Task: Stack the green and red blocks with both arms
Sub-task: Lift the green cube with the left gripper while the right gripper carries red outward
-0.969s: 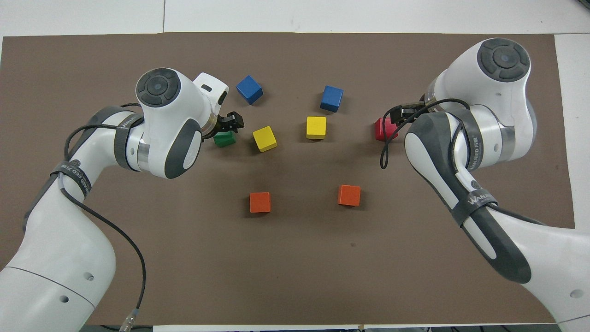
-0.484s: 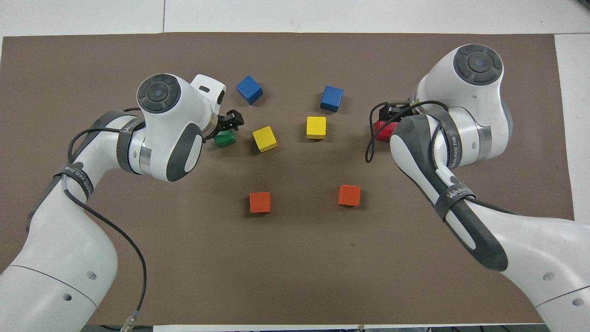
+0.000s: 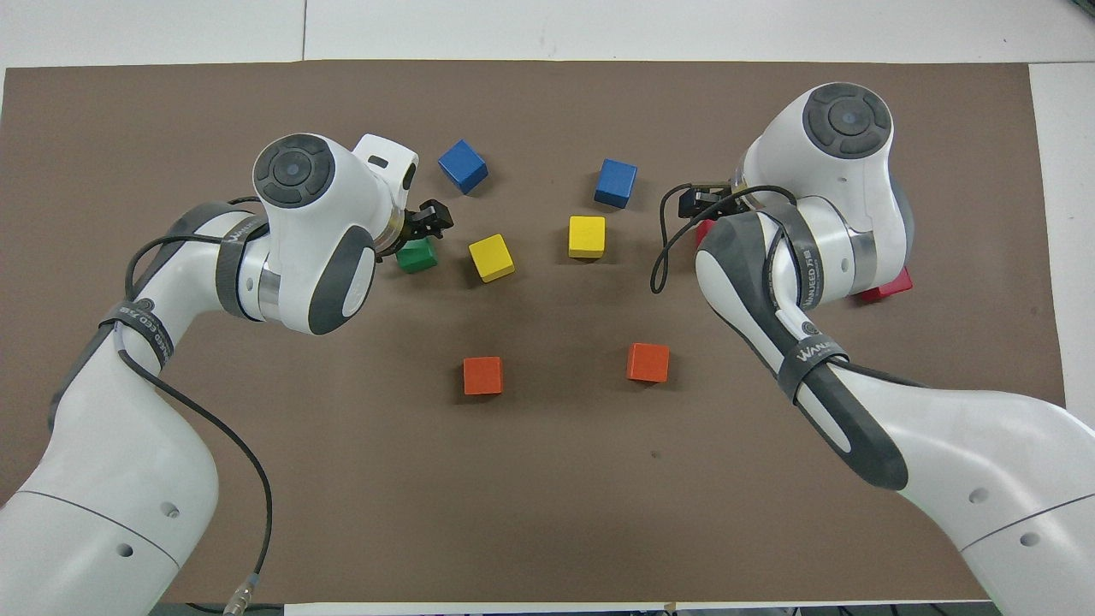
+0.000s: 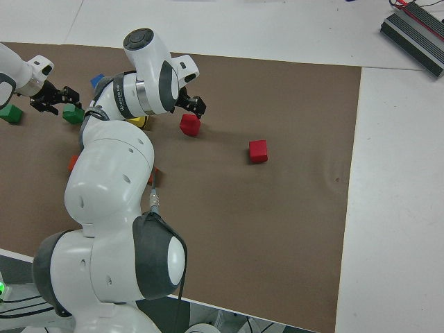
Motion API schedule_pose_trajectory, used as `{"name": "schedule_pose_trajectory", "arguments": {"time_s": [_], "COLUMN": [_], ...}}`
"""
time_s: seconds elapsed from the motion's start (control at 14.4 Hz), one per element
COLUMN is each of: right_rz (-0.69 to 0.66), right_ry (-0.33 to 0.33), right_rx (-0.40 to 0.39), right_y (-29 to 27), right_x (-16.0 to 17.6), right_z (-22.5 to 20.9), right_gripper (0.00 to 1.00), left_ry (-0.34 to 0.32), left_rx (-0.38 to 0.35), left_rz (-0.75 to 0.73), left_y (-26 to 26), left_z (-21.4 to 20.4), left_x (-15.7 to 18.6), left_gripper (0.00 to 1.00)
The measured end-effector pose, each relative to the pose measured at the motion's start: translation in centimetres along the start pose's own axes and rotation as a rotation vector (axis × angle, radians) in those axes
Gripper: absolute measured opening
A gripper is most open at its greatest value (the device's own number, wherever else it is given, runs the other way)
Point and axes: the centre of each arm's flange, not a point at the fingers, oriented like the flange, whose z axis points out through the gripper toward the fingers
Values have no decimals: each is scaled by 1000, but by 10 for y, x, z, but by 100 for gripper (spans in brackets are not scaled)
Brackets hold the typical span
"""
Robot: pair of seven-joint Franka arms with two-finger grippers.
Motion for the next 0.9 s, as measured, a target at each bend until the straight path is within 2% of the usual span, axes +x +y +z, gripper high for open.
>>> {"name": "schedule_pose_trajectory", "arguments": {"time_s": [0.21,0.9], "right_rz": [1,2], "right_ry": [11,-16], "right_rx": [5,-4], "right_y": [-1,3], "right_x": [3,-5], "right_z": [8,42], "right_gripper": [100,100], "left_ry": [-4,1], "left_rx": [8,8], "left_rz": [17,14], "left_y": [6,5], "left_z": [6,15], "left_x": [-5,-3], "left_gripper": [100,100]}}
